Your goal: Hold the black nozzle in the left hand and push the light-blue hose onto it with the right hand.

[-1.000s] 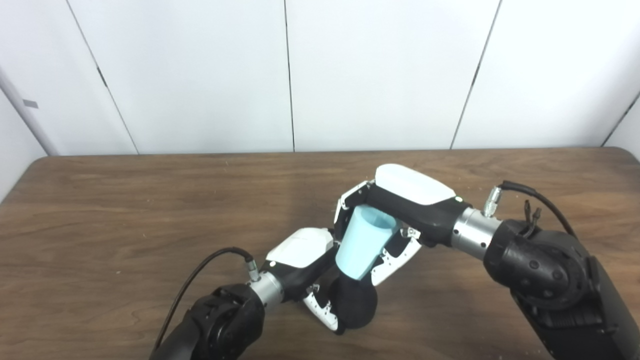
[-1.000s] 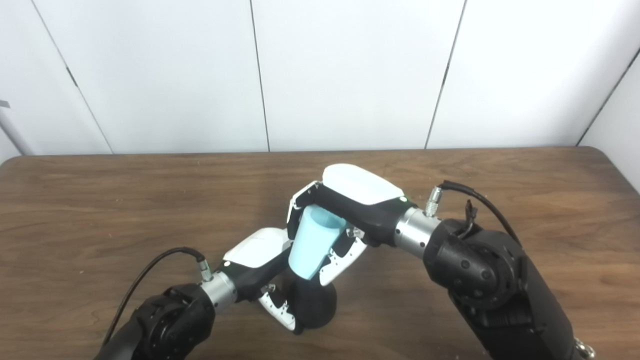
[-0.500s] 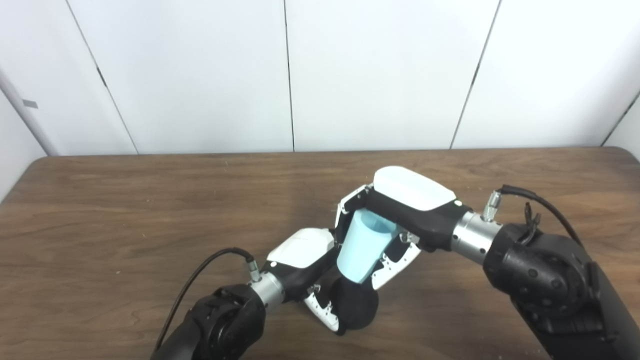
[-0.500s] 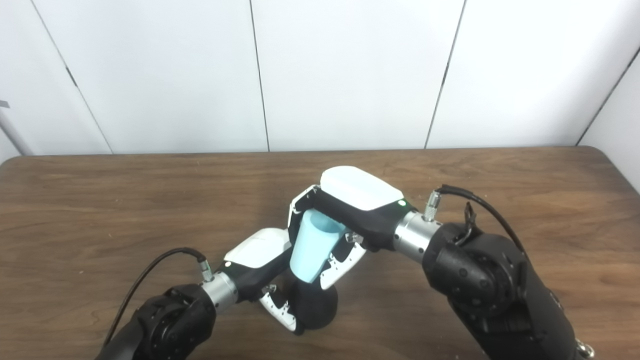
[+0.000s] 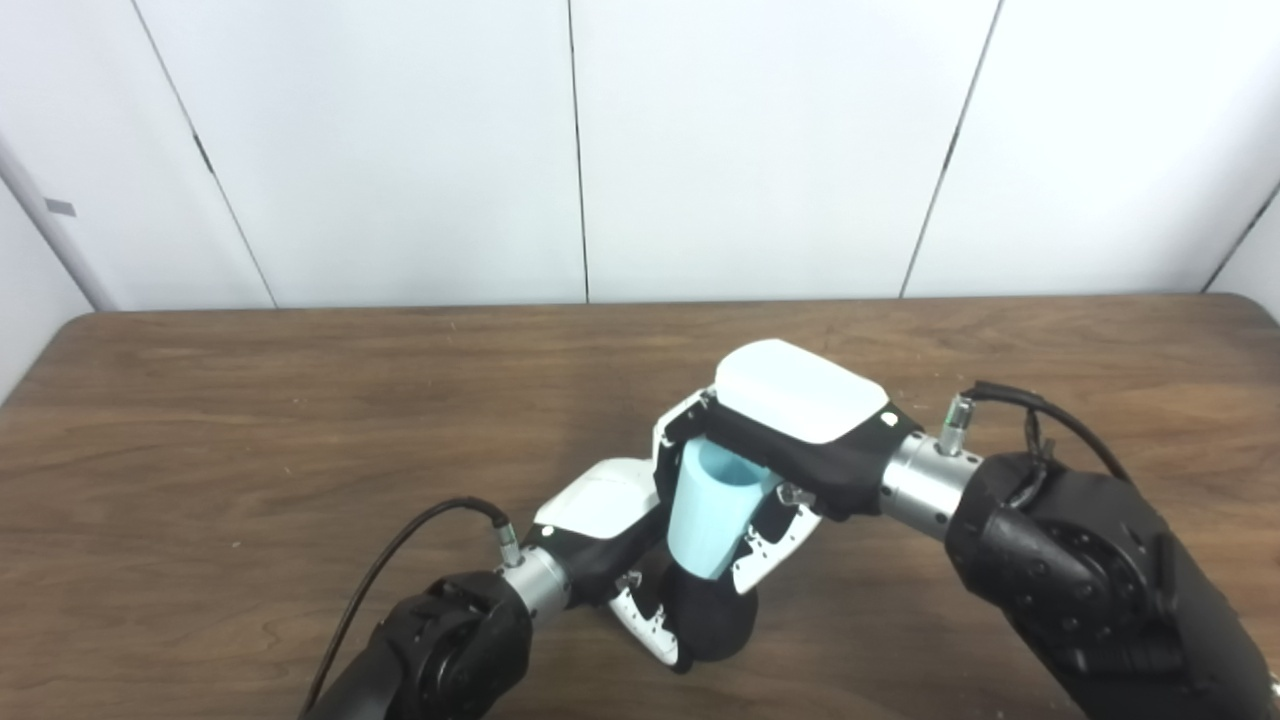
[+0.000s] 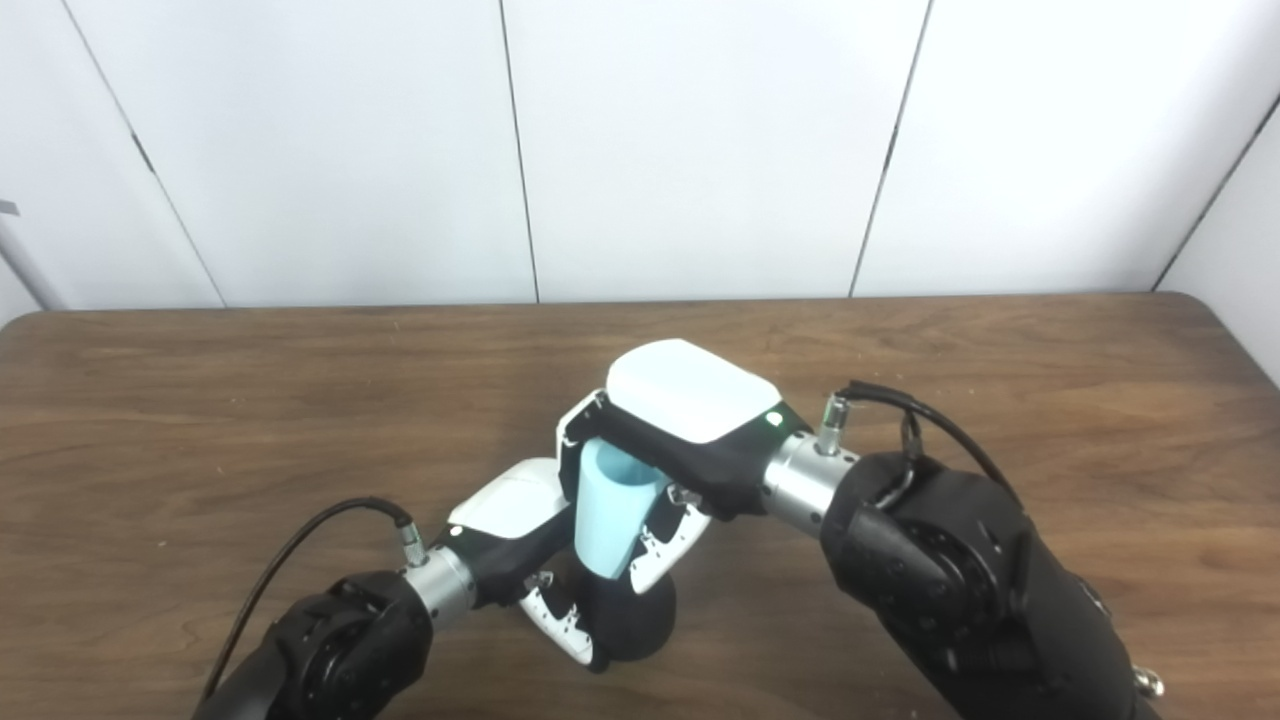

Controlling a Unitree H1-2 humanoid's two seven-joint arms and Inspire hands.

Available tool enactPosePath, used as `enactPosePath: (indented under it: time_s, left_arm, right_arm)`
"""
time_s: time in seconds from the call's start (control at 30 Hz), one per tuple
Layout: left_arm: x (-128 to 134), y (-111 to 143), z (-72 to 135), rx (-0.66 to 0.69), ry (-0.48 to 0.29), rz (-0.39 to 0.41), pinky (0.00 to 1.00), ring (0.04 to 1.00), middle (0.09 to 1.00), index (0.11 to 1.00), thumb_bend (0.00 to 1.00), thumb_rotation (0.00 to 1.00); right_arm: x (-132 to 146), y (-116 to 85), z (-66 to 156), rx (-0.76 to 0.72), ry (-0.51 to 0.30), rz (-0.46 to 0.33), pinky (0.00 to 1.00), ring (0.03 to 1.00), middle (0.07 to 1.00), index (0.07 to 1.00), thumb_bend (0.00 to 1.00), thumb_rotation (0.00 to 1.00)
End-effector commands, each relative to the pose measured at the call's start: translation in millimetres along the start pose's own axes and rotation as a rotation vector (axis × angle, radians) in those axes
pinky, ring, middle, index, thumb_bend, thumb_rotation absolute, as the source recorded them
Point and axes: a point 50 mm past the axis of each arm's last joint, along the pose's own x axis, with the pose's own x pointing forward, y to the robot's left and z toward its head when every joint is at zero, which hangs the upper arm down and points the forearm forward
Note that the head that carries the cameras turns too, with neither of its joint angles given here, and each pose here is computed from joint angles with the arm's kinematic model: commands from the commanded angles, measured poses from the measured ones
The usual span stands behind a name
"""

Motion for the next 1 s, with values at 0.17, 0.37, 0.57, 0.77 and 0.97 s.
enactPosePath:
  time_s: [0.17,0.37,0.57,0.77,0.97]
  left_arm:
    - [0.1,-50.1,-6.4,-0.059,0.038,-0.233,1.0,0.745,0.534,0.449,0.52,0.0]
    - [-0.8,-49.6,-6.9,-0.07,0.043,-0.233,1.0,0.746,0.536,0.448,0.52,0.0]
    - [-1.1,-49.7,-4.6,-0.074,0.041,-0.234,1.0,0.737,0.549,0.446,0.51,0.0]
    - [-0.8,-48.8,-5.5,-0.078,0.045,-0.235,1.0,0.748,0.546,0.444,0.51,0.0]
    - [-0.8,-49.0,-5.1,-0.073,0.045,-0.236,1.0,0.738,0.552,0.449,0.51,0.0]
  right_arm:
    - [1.2,-2.0,0.7,-0.08,-0.058,0.083,0.29,0.413,0.509,0.539,0.49,0.0]
    - [0.3,-0.6,-0.2,-0.117,-0.043,0.094,0.27,0.42,0.532,0.529,0.49,0.0]
    - [-0.4,-1.0,1.0,-0.135,-0.027,0.094,0.27,0.414,0.532,0.531,0.49,0.0]
    - [-3.2,4.6,0.6,-0.15,-0.021,0.074,0.31,0.427,0.522,0.495,0.5,0.0]
    - [-4.2,10.2,0.0,-0.144,-0.009,0.071,0.33,0.42,0.508,0.564,0.49,0.0]
